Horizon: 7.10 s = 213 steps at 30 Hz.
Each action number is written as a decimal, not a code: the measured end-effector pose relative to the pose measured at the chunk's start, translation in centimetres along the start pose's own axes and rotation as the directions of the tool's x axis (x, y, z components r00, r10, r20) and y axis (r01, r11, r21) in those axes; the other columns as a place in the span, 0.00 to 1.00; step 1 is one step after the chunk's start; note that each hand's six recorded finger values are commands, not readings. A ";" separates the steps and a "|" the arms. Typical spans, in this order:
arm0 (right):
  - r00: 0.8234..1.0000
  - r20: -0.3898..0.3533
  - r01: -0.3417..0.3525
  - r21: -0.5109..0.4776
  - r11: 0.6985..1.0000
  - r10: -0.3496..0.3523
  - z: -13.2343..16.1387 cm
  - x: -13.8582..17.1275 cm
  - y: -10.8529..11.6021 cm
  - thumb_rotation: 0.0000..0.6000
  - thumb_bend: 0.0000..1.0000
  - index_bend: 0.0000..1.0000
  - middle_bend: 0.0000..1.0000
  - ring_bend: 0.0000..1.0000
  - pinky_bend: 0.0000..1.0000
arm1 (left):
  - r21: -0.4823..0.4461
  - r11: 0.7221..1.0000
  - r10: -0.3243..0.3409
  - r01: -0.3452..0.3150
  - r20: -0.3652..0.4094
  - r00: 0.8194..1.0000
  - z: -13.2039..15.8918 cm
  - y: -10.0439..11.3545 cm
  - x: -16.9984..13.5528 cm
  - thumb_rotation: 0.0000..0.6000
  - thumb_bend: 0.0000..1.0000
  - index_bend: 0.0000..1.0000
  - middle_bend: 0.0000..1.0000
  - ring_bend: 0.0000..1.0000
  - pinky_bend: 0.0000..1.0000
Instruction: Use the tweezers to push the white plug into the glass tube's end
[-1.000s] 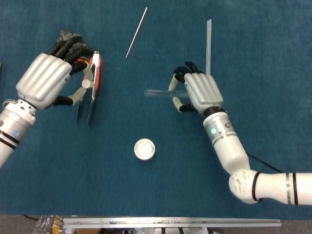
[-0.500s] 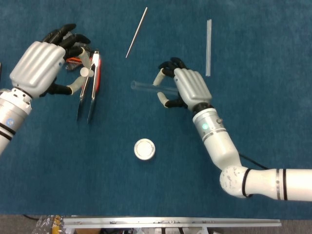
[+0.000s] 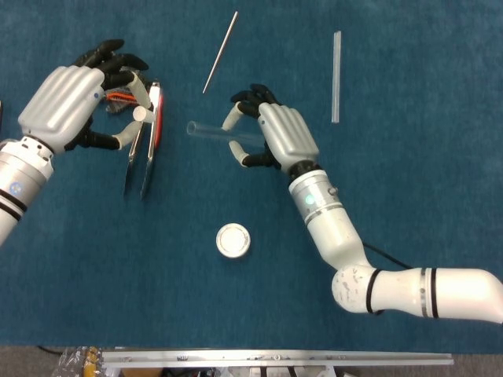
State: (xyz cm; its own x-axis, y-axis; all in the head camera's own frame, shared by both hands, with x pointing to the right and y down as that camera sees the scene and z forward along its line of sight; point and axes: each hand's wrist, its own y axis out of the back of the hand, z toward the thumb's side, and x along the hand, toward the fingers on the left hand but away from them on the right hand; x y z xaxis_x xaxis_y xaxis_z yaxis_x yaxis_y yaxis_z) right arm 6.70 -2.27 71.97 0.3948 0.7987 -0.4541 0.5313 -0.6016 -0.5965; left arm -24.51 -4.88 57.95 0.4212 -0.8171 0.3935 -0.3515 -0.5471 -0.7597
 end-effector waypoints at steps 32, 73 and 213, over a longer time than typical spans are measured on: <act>0.997 -0.059 0.042 -0.073 0.996 -0.047 3.0 -0.6 0.5 1.00 0.44 0.61 0.25 0.08 0.26 | -0.162 0.987 -0.008 0.003 -0.029 1.000 -0.2 -0.7 1.1 1.00 0.36 0.49 0.21 0.03 0.08; 0.998 -0.054 0.035 -0.090 0.995 -0.040 2.8 -1.0 0.0 1.00 0.44 0.61 0.25 0.08 0.26 | -0.214 0.977 -0.029 0.022 -0.029 0.999 0.1 -1.8 1.4 1.00 0.36 0.49 0.21 0.03 0.08; 0.988 0.078 -0.156 0.495 0.855 0.135 -5.1 0.9 -5.1 1.00 0.40 0.26 0.13 0.06 0.26 | 0.385 0.893 0.250 -0.235 0.010 0.968 -7.8 3.2 -4.6 1.00 0.36 0.17 0.13 0.00 0.08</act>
State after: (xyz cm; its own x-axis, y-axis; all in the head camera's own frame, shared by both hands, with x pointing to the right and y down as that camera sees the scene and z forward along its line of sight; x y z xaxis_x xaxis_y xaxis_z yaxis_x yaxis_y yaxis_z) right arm 8.14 1.56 77.97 0.4030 0.7071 -0.5811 0.0214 -0.6420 -0.7664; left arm -34.08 -4.26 57.78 0.3281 -0.9262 0.1858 -0.0907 -0.2267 -0.9697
